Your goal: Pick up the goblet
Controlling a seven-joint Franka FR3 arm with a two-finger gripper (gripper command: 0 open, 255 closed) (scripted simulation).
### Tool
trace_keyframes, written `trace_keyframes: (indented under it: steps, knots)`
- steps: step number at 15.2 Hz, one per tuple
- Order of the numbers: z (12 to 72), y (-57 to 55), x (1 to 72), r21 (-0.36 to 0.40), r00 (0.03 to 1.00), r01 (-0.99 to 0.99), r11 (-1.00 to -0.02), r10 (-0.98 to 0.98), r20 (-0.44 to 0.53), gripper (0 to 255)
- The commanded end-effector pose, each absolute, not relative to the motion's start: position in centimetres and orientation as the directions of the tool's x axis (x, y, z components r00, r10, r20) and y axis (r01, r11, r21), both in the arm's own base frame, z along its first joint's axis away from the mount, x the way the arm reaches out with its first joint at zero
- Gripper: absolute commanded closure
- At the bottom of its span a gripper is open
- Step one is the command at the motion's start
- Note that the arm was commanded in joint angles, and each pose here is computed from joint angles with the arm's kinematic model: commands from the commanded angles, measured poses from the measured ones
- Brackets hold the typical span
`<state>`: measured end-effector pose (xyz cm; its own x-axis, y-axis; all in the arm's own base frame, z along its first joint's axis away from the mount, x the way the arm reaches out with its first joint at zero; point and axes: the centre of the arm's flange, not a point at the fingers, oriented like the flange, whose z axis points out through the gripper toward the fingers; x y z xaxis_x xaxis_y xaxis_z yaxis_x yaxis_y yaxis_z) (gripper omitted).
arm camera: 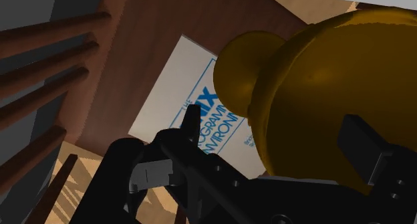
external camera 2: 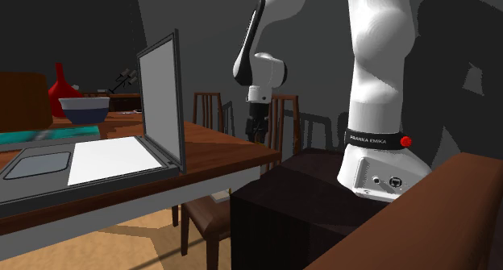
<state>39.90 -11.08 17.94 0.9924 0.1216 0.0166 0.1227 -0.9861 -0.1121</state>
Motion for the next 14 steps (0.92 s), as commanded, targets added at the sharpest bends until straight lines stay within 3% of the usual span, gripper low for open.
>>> trace_keyframes:
  steps: [1,5,6,14]
  knots:
    - [16.88,-11.13,39.87,-0.112,0.992,0.122,-0.986,0.121,0.017,0]
    - [16.05,-11.13,39.87,-0.112,0.992,0.122,-0.986,0.121,0.017,0]
    - [16.07,-11.14,39.91,-0.112,0.992,0.122,-0.986,0.121,0.017,255]
    - [16.08,-11.15,39.90,-0.112,0.992,0.122,-0.986,0.121,0.017,255]
